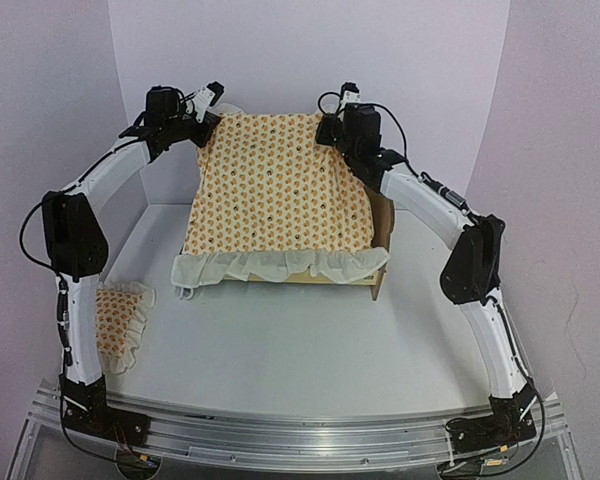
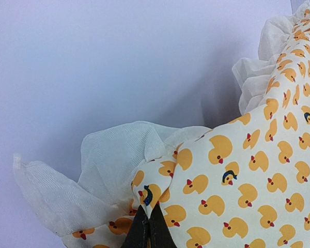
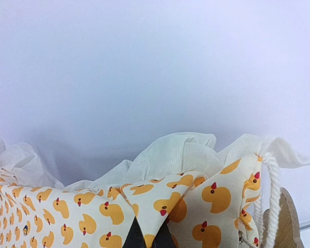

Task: Set up the pet bed

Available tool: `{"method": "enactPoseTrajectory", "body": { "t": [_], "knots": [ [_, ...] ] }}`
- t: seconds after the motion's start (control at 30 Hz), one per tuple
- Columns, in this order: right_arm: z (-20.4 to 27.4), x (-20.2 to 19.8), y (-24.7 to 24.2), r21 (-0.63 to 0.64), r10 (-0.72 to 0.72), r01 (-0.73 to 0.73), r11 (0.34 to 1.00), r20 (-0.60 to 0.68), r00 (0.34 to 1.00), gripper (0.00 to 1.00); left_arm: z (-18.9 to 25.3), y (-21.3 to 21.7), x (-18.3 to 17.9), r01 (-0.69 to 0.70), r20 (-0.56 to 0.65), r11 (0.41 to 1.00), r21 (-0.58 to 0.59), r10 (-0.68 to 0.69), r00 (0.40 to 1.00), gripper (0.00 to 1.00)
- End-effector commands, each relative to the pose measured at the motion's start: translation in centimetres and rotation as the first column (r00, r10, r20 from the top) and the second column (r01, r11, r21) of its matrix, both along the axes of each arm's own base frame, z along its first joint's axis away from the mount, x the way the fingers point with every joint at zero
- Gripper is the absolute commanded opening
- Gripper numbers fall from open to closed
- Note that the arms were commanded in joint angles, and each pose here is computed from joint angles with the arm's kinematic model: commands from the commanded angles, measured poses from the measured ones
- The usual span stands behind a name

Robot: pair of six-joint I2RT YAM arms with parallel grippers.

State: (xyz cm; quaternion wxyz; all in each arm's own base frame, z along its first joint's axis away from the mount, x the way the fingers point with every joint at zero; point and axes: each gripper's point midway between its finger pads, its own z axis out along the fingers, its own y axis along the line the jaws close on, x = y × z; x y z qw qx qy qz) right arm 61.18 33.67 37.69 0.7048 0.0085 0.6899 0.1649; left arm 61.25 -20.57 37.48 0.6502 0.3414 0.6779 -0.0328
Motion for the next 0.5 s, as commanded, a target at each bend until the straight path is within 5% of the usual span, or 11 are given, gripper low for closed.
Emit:
{"method": "enactPoseTrajectory", "body": {
  "t": [0.0, 0.27, 0.33, 0.43, 0.47],
  "knots": [
    [-1.2, 2.0, -2.9, -0.006, -0.111, 0.111, 0.994, 0.037, 0.993, 0.0, -1.0, -0.2, 1.8, -0.01, 0.056, 1.0, 0.013, 0.009, 0.998, 0.0],
    [-4.7, 3.3, -2.6, -0.068, -0.118, 0.118, 0.991, 0.008, 0.993, 0.0, -4.3, -0.4, 3.9, -0.029, 0.035, 0.999, 0.021, 0.028, 0.999, 0.01],
    [-5.4, 3.6, -2.5, -0.075, -0.115, 0.115, 0.991, 0.0, 0.993, 0.2, -4.5, -0.2, 4.5, -0.051, 0.041, 0.998, 0.021, 0.05, 0.998, 0.16],
    [-6.0, 3.8, -2.9, -0.087, -0.132, 0.13, 0.988, -0.019, 0.991, 0.83, -4.8, 0.7, 5.8, -0.119, 0.061, 0.992, 0.033, 0.117, 0.991, 0.61],
    [-5.9, 3.8, -3.1, -0.095, -0.14, 0.137, 0.986, -0.025, 0.99, 0.89, -4.5, 1.2, 6.2, -0.152, 0.073, 0.988, 0.035, 0.149, 0.986, 0.7]
  ]
}}
